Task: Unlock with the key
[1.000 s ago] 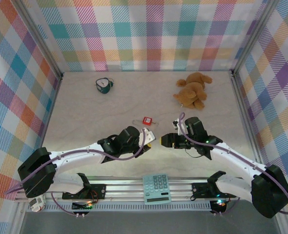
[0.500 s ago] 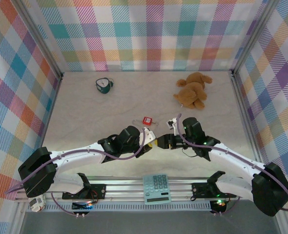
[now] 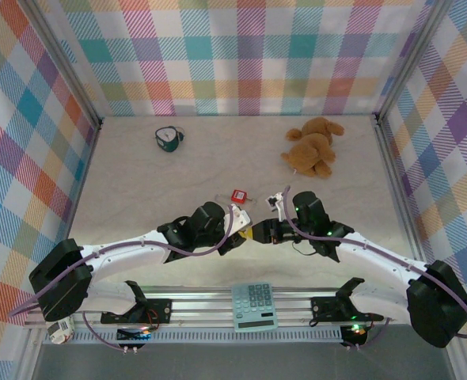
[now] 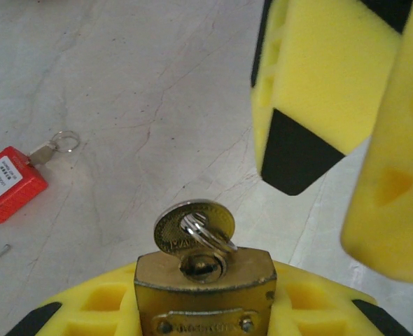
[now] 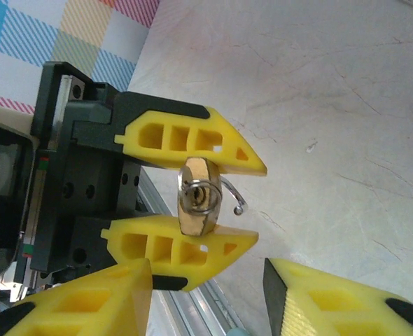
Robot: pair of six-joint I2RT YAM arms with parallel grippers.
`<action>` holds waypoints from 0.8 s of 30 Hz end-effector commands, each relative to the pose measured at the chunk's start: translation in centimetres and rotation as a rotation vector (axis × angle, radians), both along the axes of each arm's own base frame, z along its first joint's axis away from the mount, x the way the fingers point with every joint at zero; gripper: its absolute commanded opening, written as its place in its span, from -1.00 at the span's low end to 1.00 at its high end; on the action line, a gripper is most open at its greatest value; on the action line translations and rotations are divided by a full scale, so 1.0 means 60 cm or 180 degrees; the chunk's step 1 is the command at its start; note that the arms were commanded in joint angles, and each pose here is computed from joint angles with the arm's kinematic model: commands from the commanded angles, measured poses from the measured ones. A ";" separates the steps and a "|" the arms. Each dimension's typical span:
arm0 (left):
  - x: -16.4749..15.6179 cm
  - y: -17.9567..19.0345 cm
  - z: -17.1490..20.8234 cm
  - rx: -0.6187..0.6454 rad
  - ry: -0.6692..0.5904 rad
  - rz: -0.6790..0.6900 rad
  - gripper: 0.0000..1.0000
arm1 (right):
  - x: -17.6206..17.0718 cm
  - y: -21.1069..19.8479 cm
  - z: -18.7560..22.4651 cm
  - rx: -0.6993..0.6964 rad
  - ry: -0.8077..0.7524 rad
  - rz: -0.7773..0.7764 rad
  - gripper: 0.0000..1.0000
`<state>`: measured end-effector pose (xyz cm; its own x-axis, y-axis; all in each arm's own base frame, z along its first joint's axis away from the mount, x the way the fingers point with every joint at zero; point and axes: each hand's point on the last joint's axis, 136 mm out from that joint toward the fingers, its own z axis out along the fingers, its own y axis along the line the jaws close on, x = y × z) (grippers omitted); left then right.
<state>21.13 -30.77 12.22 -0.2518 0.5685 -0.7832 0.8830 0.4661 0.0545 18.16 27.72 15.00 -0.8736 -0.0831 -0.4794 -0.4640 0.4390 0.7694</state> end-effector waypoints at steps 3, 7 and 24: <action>0.005 -0.015 0.033 -0.0200 0.0011 -0.0042 -0.99 | 0.006 0.016 0.020 0.0091 -0.0075 0.0096 -0.02; 0.004 -0.017 0.033 -0.0205 0.0031 -0.0052 -0.97 | 0.015 0.017 0.014 0.0010 -0.0071 0.0037 0.00; 0.003 -0.029 0.024 -0.0132 0.0090 -0.0146 -0.95 | 0.031 0.034 -0.010 -0.0113 0.0104 -0.0004 -0.05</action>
